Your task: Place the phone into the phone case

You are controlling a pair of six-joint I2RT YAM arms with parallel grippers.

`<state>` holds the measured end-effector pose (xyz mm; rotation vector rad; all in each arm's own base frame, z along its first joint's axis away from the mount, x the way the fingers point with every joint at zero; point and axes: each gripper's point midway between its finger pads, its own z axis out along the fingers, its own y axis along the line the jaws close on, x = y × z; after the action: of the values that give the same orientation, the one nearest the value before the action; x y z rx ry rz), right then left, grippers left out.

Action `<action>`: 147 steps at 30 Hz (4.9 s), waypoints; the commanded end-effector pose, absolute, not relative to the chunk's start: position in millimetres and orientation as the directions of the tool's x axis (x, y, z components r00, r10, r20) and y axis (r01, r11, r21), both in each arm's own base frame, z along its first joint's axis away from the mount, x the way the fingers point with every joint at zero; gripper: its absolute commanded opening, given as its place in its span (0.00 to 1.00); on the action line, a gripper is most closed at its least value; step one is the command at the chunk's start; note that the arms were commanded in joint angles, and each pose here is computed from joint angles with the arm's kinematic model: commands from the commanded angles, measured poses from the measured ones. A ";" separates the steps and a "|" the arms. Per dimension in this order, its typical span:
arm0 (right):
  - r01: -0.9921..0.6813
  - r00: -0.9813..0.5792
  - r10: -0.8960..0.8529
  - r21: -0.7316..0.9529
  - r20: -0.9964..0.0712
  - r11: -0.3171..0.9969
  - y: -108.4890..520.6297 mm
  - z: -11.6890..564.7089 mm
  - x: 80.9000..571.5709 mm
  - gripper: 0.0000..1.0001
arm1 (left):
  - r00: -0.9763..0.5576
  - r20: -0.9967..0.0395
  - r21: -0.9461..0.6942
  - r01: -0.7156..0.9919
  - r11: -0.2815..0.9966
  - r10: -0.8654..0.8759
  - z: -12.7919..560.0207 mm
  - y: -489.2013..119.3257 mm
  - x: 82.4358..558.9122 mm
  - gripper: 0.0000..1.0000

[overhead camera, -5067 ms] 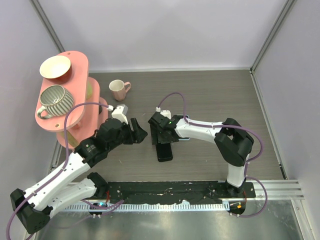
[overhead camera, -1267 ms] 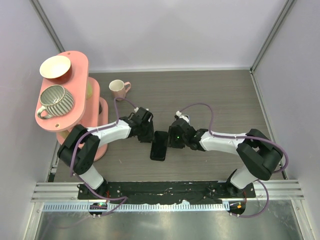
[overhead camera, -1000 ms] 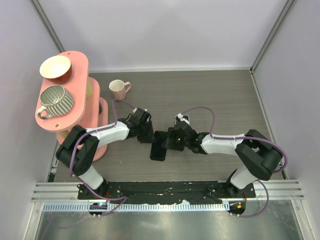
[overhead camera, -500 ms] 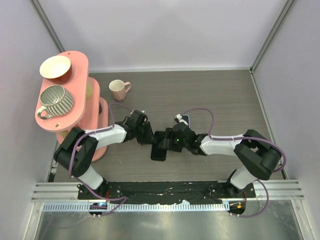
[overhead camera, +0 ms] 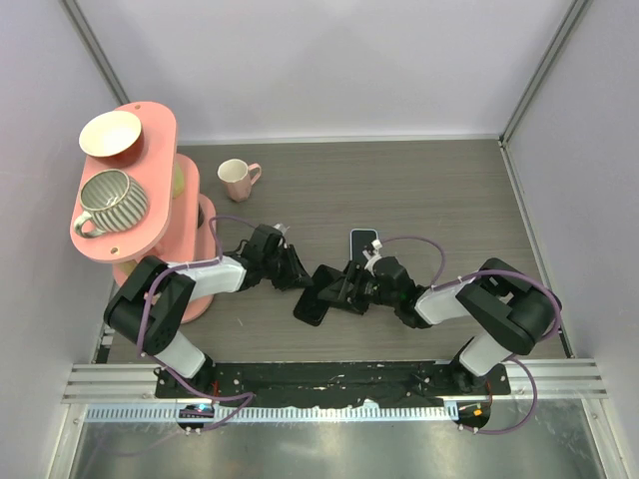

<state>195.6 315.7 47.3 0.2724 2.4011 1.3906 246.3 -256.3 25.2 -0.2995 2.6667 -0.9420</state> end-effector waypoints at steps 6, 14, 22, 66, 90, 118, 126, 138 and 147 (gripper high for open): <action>-0.098 -0.838 0.431 0.870 -0.334 0.483 313.2 103.6 231.9 0.65 | -0.975 -0.064 -0.600 -0.132 0.789 -0.212 11.7 -252.7 196.4 0.26; 0.002 -0.833 0.410 0.738 -0.373 0.675 287.7 67.8 235.3 0.64 | -0.970 -0.101 -0.552 -0.130 0.824 -0.221 12.5 -241.6 198.8 0.26; 0.046 -0.822 0.380 0.616 -0.424 0.786 273.3 53.0 227.2 0.67 | -0.972 -0.107 -0.570 -0.114 0.814 -0.211 13.3 -244.3 194.8 0.26; -0.200 -0.868 0.395 0.940 -0.301 0.277 332.5 128.4 211.5 0.70 | -0.980 0.010 -0.826 -0.120 0.550 -0.199 45.6 -289.7 185.8 0.16; -0.068 -0.907 0.369 0.934 -0.204 0.350 321.7 85.2 205.5 0.69 | -0.985 -0.045 -0.822 -0.058 0.566 -0.165 53.5 -288.7 193.6 0.24; -0.169 -0.909 0.277 0.882 -0.312 0.439 308.7 72.2 191.0 0.53 | -0.985 -0.091 -0.832 -0.005 0.555 -0.146 55.6 -300.6 208.2 0.23; -0.189 -0.904 0.195 0.765 -0.381 0.616 287.2 49.8 188.9 0.39 | -0.982 -0.136 -0.788 0.028 0.616 -0.129 59.8 -293.3 211.7 0.23; -0.238 -0.891 0.170 0.750 -0.422 0.617 286.1 52.2 189.5 0.05 | -0.976 -0.192 -0.761 0.083 0.644 -0.100 81.1 -294.4 223.3 0.25; -0.417 -0.730 0.333 0.774 -0.597 0.476 274.0 152.9 214.5 0.01 | -0.880 -0.473 -0.692 0.344 0.634 -0.039 193.3 -284.4 239.7 0.63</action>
<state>188.8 272.9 64.7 -0.0245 2.3515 1.1997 238.6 -295.4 137.5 0.1134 2.5484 -1.1932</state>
